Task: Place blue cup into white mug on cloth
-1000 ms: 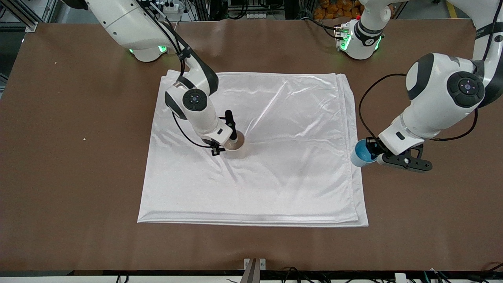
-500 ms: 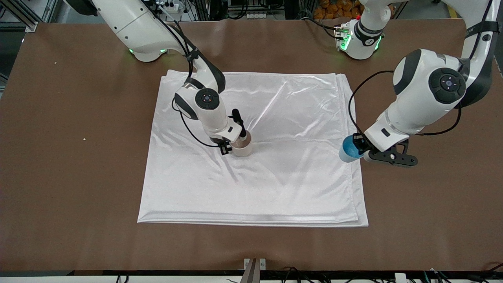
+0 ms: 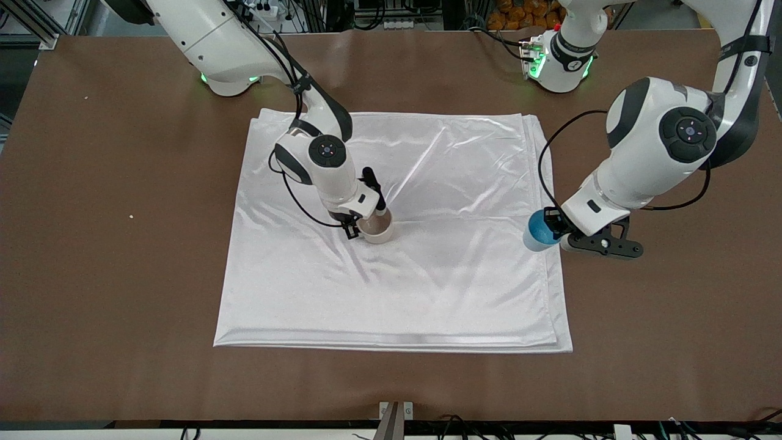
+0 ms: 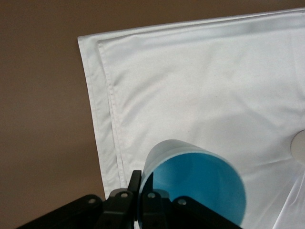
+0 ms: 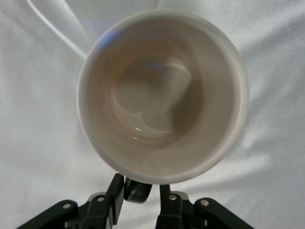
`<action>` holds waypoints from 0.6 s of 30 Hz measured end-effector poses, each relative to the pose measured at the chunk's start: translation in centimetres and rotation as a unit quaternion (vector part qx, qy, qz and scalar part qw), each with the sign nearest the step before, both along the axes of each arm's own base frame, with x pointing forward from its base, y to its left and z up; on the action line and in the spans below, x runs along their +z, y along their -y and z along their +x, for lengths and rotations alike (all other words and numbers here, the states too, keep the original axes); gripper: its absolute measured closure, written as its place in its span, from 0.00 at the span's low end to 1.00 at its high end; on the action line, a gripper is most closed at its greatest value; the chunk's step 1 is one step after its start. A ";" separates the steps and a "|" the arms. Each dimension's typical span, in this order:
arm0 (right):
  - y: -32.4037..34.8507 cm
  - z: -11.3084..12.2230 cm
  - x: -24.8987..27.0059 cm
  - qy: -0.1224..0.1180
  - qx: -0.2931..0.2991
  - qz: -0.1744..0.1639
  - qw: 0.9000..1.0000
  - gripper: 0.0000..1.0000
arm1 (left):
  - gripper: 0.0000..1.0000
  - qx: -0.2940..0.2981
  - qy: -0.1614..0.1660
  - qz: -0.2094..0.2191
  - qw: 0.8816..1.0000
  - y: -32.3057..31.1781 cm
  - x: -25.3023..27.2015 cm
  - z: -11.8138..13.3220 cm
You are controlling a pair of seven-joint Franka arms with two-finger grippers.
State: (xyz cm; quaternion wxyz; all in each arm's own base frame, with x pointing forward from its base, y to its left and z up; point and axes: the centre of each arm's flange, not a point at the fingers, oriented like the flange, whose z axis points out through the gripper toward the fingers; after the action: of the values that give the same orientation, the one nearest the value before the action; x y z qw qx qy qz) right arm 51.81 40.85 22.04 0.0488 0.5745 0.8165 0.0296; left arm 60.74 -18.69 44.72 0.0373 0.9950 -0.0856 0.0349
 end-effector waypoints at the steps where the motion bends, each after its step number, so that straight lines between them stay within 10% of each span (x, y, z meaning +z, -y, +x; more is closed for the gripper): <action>1: 0.0 0.0 0.0 0.000 0.000 0.000 1.000 0.63 | 0.96 0.000 0.000 0.000 1.000 0.0 0.0 0.0; 18: 0.8 1.5 3.4 0.016 -0.024 -0.004 1.000 0.04 | 0.96 0.026 -0.001 -0.008 1.000 2.8 0.5 -0.9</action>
State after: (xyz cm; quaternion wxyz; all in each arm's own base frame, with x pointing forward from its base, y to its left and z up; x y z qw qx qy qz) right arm 53.27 40.07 25.44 0.0647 0.5930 0.8018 0.0349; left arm 59.89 -21.50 45.20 0.0445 0.9966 -0.0598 0.0355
